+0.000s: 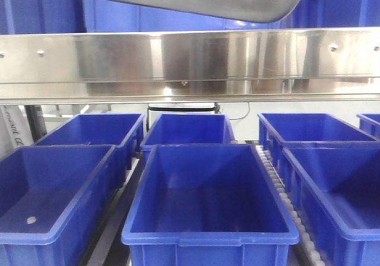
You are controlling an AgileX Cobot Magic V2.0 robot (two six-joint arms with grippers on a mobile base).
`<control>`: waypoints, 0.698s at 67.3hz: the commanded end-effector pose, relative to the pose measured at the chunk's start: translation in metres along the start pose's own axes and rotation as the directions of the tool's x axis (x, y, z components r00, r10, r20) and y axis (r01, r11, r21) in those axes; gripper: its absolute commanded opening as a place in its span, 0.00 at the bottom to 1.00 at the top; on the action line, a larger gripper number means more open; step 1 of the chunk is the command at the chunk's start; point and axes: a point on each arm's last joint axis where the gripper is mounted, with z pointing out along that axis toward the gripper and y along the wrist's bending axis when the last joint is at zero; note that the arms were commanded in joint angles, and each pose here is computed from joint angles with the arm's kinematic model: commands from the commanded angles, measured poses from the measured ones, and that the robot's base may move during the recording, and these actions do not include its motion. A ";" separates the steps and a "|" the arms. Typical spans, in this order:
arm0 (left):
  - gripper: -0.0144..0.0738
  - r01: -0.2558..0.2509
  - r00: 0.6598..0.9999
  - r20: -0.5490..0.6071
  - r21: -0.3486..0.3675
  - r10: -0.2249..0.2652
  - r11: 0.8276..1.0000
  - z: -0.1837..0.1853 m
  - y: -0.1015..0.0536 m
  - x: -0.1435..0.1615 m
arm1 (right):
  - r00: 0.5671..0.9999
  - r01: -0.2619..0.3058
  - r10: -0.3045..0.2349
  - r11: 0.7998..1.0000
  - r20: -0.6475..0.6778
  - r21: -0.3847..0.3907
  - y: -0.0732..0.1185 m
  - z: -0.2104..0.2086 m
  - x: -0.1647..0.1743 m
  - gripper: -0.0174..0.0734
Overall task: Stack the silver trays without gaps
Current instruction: 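Drive up to the shelf with blue bins, holding the tray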
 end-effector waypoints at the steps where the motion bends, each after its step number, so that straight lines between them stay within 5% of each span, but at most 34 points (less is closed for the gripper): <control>1: 0.15 -0.011 0.999 0.036 0.119 0.007 0.993 -0.003 -0.015 -0.002 | 0.970 0.066 0.047 0.892 0.238 -0.446 0.043 -0.017 -0.022 0.17; 35: 0.15 -0.011 0.999 0.036 0.121 0.007 0.993 -0.003 -0.015 -0.002 | 0.970 0.065 0.047 0.893 0.237 -0.445 0.043 -0.017 -0.022 0.17; 47: 0.15 0.000 1.000 0.016 0.128 -0.002 0.992 -0.003 -0.016 0.000 | 0.986 0.056 -0.013 0.966 0.168 -0.253 0.025 -0.009 -0.015 0.17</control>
